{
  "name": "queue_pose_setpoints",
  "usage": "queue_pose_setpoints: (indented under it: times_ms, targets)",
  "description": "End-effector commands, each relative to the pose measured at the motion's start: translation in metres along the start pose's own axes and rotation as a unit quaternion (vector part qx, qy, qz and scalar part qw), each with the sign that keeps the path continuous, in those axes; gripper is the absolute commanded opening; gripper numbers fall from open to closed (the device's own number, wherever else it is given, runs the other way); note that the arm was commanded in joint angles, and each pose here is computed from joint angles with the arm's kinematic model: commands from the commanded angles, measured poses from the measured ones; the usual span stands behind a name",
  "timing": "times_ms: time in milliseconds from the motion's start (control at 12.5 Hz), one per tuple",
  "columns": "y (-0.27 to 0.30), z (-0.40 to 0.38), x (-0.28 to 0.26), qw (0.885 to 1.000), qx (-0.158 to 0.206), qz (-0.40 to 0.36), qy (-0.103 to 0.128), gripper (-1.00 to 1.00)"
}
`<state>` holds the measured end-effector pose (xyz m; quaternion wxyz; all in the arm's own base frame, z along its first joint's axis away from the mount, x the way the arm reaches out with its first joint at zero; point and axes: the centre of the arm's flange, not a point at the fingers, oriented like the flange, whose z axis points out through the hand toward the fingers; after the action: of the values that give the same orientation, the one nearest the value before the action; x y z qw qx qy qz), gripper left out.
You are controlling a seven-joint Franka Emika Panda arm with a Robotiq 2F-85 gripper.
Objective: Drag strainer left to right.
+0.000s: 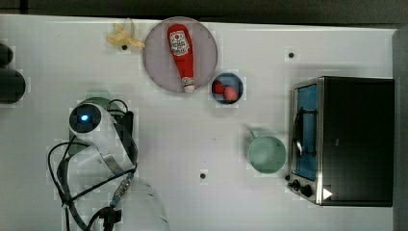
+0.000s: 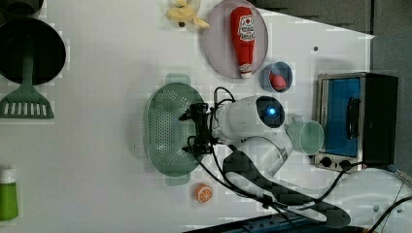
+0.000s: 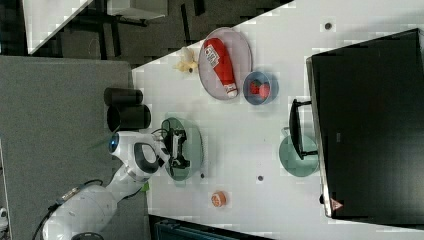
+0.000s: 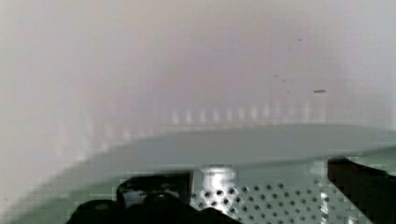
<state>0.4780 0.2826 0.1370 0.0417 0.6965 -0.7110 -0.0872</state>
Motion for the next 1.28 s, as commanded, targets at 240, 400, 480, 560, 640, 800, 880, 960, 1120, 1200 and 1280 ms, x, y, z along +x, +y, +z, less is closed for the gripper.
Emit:
queue_pose_setpoints:
  times_ms: [240,400,480,560,640,800,880,960,1120,1200,1280]
  targets:
    - [0.01,-0.018,-0.026,1.0,0.03,-0.007,-0.001,1.0]
    - [0.008,-0.016,-0.02,0.999,0.044,-0.003,-0.011,1.0]
    - [0.006,-0.016,-0.018,0.999,0.048,-0.001,-0.013,1.0]
    - [0.004,-0.015,-0.013,0.999,0.048,0.003,-0.01,1.0]
    - [0.002,-0.013,-0.006,0.999,0.047,0.009,-0.007,1.0]
    - [-0.002,-0.011,0.006,0.999,0.047,0.018,-0.001,1.0]
    - [-0.003,-0.009,0.012,0.999,0.045,0.023,0.002,1.0]
    - [-0.004,-0.008,0.018,0.999,0.045,0.027,0.005,1.0]
    - [-0.008,-0.011,0.032,0.998,0.049,0.037,0.01,1.0]
    - [-0.009,-0.013,0.04,0.998,0.05,0.038,0.014,1.0]
    - [-0.009,-0.015,0.048,0.998,0.051,0.035,0.017,1.0]
